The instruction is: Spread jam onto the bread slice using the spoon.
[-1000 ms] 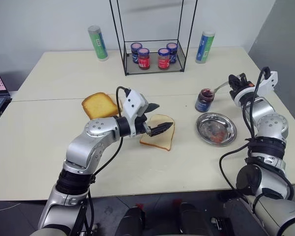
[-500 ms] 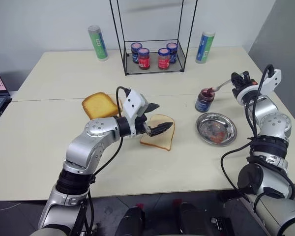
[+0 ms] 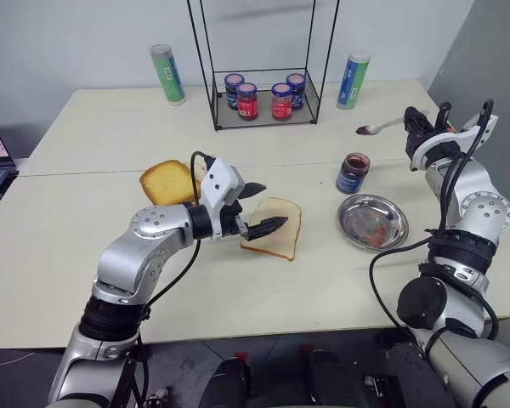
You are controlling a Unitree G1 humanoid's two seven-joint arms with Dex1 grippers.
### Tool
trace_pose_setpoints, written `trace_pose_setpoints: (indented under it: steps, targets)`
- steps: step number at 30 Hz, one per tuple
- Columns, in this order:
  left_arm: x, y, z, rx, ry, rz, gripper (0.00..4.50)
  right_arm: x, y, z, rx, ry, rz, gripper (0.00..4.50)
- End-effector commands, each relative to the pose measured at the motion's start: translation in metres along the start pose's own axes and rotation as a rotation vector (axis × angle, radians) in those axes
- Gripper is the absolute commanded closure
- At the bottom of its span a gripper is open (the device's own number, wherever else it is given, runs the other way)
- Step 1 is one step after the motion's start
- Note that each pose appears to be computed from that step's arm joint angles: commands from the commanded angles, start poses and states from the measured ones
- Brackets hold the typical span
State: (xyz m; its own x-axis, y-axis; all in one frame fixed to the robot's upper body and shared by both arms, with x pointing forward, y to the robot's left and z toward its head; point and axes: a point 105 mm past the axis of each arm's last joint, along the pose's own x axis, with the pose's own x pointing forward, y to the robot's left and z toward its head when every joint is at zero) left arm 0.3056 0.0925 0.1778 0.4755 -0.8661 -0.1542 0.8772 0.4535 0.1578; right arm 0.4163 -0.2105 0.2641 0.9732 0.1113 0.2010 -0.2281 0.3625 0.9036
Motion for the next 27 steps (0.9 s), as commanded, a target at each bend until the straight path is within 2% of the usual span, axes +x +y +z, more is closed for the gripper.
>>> trace_pose_setpoints:
  steps: [1,6,13,21,27]
  targets:
    - [-0.034,-0.008,-0.001,0.024,0.008,0.02,0.0,-0.012,0.055,-0.041,-0.105,0.115,0.174,4.46]
    - [-0.062,-0.01,-0.016,-0.006,0.038,0.13,0.0,-0.027,0.074,-0.091,-0.253,0.24,0.267,4.46]
    - [-0.084,-0.027,-0.037,-0.073,0.072,0.249,0.0,-0.049,0.066,-0.158,-0.447,0.409,0.368,4.46]
    - [-0.085,-0.032,-0.041,-0.094,0.069,0.308,0.0,-0.053,0.036,-0.178,-0.724,0.425,0.421,4.46]
    - [-0.083,-0.03,-0.041,-0.096,0.066,0.321,0.0,-0.059,0.023,-0.186,-0.844,0.428,0.464,4.46]
